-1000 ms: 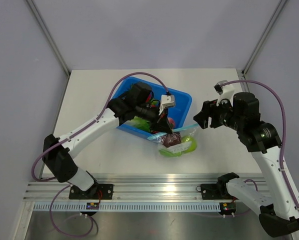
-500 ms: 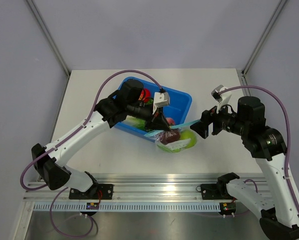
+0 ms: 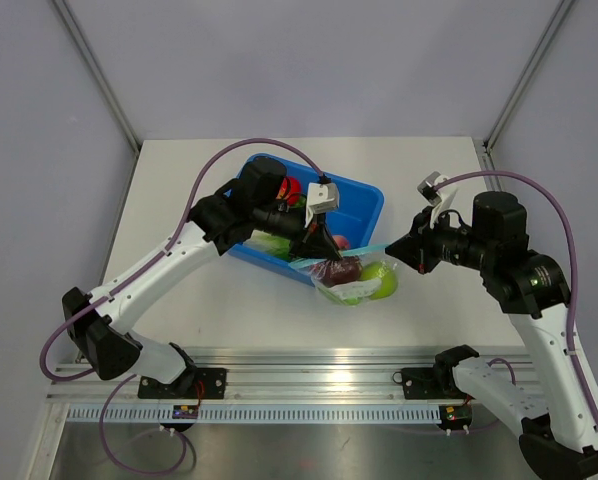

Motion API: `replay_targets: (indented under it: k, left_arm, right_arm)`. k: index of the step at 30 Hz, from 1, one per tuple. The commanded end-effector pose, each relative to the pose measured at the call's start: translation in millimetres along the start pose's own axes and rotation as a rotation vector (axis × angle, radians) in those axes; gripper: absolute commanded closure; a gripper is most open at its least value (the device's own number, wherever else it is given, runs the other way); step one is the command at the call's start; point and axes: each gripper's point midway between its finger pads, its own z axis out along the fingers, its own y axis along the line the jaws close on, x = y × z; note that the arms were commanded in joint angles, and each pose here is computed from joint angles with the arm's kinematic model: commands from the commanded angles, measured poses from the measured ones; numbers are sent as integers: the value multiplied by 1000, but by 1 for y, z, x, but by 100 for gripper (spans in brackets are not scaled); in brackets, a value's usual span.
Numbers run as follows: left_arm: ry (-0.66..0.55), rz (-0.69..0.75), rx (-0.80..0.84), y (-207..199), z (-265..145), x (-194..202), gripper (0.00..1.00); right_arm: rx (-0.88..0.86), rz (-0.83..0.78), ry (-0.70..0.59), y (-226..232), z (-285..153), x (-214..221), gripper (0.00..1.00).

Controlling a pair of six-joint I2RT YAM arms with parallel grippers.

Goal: Place the food in the zip-top bag and seal the zipper
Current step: Zip the zipper food storage bag.

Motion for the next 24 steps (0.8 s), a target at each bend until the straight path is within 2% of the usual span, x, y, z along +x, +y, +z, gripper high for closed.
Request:
replay_targets:
  k: [1,10,19,24]
  left_arm:
    - [-76,104,-16,-4,-10,-34,100]
    - [-57,97,-20,-3,-10,-27,100]
    - [-13,69,-44,3,-10,-10,100]
    - [4,48,-58,9,-12,1,100]
  right_arm:
    - [21,2,-44,-2,-2,-9,100]
    - [346,30,-177,-50,-22,-31,100]
    - [598,78,-290,-86,-47,-49,100]
    - [687,93,-305,-100,-55,-49,100]
